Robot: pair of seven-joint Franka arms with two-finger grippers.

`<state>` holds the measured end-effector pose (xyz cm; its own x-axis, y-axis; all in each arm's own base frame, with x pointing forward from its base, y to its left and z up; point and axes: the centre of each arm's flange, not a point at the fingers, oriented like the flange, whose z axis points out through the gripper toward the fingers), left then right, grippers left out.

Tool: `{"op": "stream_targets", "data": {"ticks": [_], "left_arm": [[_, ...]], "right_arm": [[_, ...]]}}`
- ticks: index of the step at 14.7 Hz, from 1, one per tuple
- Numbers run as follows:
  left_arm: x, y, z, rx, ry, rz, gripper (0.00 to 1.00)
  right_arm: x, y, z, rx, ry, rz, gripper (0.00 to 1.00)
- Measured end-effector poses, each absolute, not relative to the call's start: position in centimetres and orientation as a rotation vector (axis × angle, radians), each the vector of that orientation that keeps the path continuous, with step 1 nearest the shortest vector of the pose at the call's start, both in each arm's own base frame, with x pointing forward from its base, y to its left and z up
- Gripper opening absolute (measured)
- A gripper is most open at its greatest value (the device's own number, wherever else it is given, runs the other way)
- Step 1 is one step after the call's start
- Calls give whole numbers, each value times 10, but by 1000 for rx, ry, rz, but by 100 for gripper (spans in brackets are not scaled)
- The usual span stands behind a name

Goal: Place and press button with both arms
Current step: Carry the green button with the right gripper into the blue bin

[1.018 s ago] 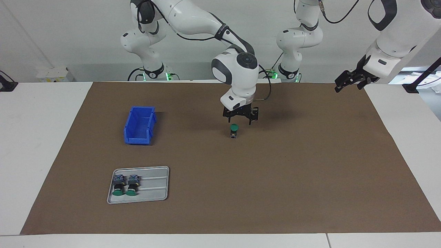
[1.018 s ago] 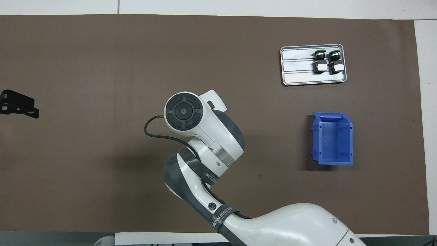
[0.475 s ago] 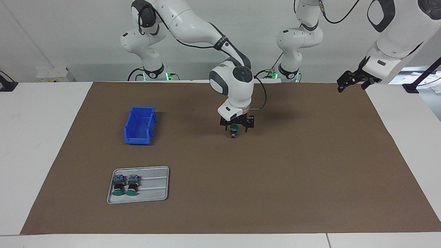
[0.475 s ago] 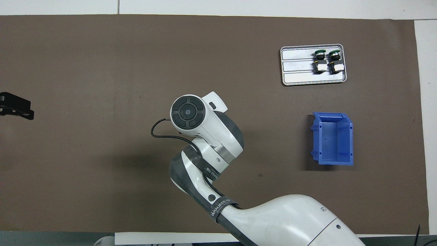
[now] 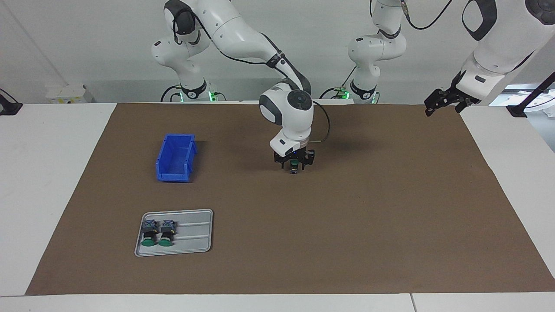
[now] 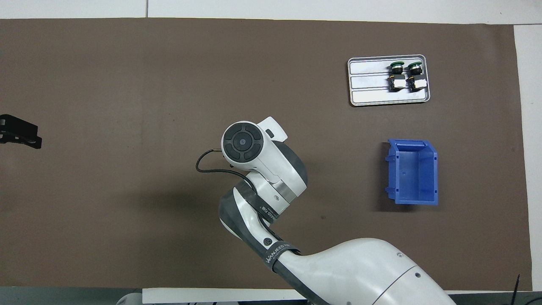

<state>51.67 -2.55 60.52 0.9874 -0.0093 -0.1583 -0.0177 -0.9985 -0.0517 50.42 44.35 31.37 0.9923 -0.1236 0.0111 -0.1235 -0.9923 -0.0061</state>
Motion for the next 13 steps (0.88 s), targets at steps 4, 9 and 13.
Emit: {"op": "stream_targets", "data": {"ticks": [4, 9, 13], "left_arm": [[517, -24, 605, -3078, 16, 245, 100], [517, -23, 605, -3077, 14, 245, 100], [517, -23, 605, -3077, 13, 245, 100]], "right_arm": [[504, 442, 318, -3130, 196, -18, 35], [533, 400, 370, -3165, 68, 23, 35], [560, 257, 442, -3158, -108, 55, 35]]}}
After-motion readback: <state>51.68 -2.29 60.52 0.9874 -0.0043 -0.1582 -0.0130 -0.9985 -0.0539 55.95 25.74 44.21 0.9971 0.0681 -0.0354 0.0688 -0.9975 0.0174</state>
